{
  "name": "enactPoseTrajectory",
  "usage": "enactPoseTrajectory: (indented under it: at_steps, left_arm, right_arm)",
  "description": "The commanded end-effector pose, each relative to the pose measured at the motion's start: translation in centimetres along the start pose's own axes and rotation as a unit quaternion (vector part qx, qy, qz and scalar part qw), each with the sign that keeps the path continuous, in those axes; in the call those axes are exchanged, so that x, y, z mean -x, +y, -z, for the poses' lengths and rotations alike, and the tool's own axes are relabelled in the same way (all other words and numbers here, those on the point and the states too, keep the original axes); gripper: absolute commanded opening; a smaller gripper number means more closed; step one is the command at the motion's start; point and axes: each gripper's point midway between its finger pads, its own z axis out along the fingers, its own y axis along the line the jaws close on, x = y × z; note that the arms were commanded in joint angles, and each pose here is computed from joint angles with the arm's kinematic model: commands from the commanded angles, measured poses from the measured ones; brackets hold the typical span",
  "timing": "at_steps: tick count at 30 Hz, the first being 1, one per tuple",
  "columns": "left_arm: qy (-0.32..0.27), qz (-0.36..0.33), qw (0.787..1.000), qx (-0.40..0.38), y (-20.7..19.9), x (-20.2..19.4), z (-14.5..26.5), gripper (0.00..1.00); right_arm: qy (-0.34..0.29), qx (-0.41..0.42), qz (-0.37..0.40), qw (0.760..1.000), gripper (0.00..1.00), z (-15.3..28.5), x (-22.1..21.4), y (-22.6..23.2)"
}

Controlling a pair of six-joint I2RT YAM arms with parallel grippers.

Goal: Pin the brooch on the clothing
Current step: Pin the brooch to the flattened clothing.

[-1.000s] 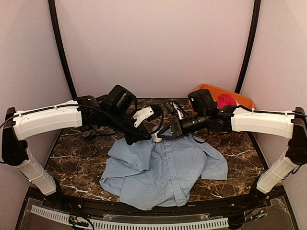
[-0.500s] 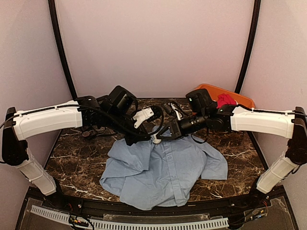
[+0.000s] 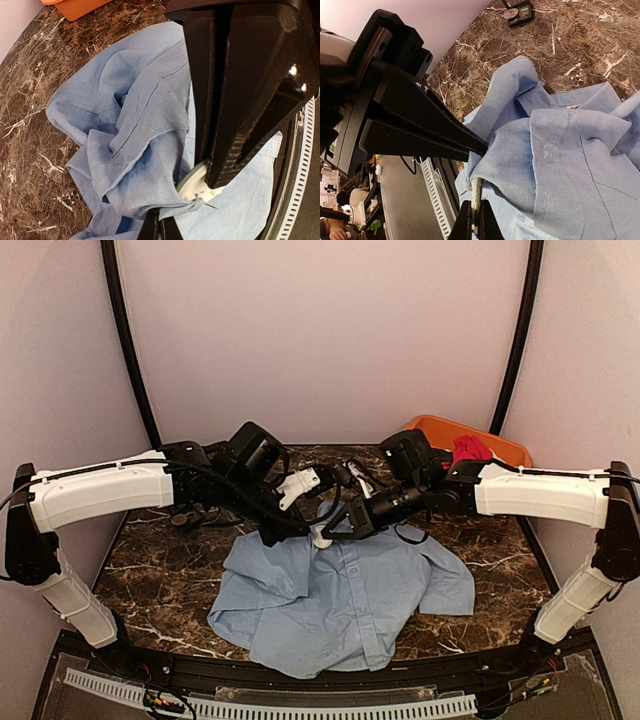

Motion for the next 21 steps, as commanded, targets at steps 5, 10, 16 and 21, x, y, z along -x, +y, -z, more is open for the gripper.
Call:
enactPoseTrajectory:
  at_steps: [5,10,16,21]
  left_arm:
    - [-0.011,0.009,0.999,0.03,1.3,1.0,0.2,0.06]
    - [-0.014,0.017,0.999,0.031,1.3,1.1,0.4,0.29]
    - [-0.04,0.03,0.997,0.051,1.8,2.0,2.1,0.43]
    - [-0.059,0.044,0.992,0.101,3.3,2.5,4.1,0.53]
  right_arm:
    - [0.012,0.049,0.032,0.998,0.0,0.0,-0.5,3.1]
    - [0.009,0.085,0.022,0.996,0.0,-0.2,-0.8,3.8]
    - [-0.005,0.112,0.012,0.994,0.0,0.1,-0.9,3.9]
    - [-0.011,0.128,0.002,0.992,0.0,0.4,-1.0,4.0]
